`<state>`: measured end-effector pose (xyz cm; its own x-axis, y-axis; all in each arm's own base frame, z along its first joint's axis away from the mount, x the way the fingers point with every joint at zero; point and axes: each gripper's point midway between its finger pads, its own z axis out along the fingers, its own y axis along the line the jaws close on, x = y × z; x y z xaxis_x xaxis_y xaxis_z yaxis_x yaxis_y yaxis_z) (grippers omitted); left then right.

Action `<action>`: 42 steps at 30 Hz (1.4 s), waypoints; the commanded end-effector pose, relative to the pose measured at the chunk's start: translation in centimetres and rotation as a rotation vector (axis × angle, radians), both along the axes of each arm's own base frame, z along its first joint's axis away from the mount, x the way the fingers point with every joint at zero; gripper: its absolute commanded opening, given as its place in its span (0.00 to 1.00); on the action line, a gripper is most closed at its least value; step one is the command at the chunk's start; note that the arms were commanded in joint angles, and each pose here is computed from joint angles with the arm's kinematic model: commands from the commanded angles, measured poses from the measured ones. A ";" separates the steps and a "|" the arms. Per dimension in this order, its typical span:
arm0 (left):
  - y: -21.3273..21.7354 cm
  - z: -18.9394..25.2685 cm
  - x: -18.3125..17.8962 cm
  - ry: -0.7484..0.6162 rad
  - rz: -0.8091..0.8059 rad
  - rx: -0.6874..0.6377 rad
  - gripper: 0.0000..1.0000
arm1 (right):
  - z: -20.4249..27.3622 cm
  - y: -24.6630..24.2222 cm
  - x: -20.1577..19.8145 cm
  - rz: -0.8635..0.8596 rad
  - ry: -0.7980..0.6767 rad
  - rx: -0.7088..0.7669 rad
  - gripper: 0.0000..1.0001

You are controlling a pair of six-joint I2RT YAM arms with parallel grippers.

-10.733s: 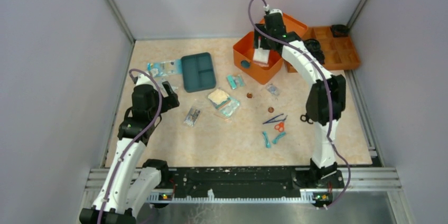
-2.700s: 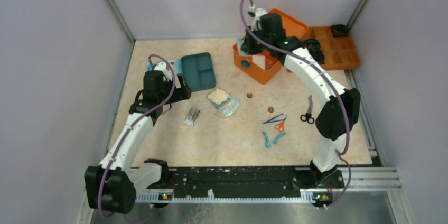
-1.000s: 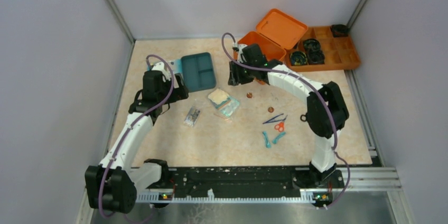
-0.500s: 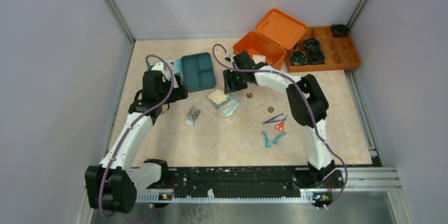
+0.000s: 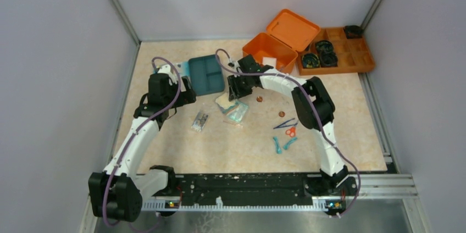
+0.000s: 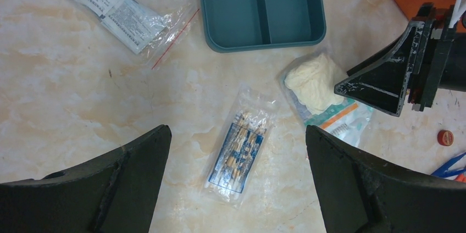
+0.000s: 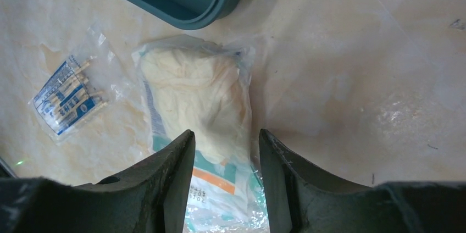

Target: Organize the medicine kit

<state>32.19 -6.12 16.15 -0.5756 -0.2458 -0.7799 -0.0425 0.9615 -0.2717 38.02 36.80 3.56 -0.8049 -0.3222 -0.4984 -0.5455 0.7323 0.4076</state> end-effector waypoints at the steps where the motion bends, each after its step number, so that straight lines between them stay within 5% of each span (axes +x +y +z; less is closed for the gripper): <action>1: -0.3 0.7 0.3 -0.011 -0.012 -0.019 0.99 | -0.7 1.0 -0.2 0.032 -0.012 -0.036 0.44; 13: -0.5 0.6 0.3 -0.009 -0.021 -0.024 0.99 | 0.2 1.7 0.0 0.032 -0.045 -0.008 0.02; 33: -0.5 0.7 0.3 -0.010 -0.024 -0.027 0.99 | 14.2 0.3 0.5 -0.068 -0.317 0.161 0.00; 42: -0.5 0.9 0.3 -0.015 -0.025 -0.029 0.99 | 15.6 -0.4 0.3 -0.078 -0.289 0.180 0.00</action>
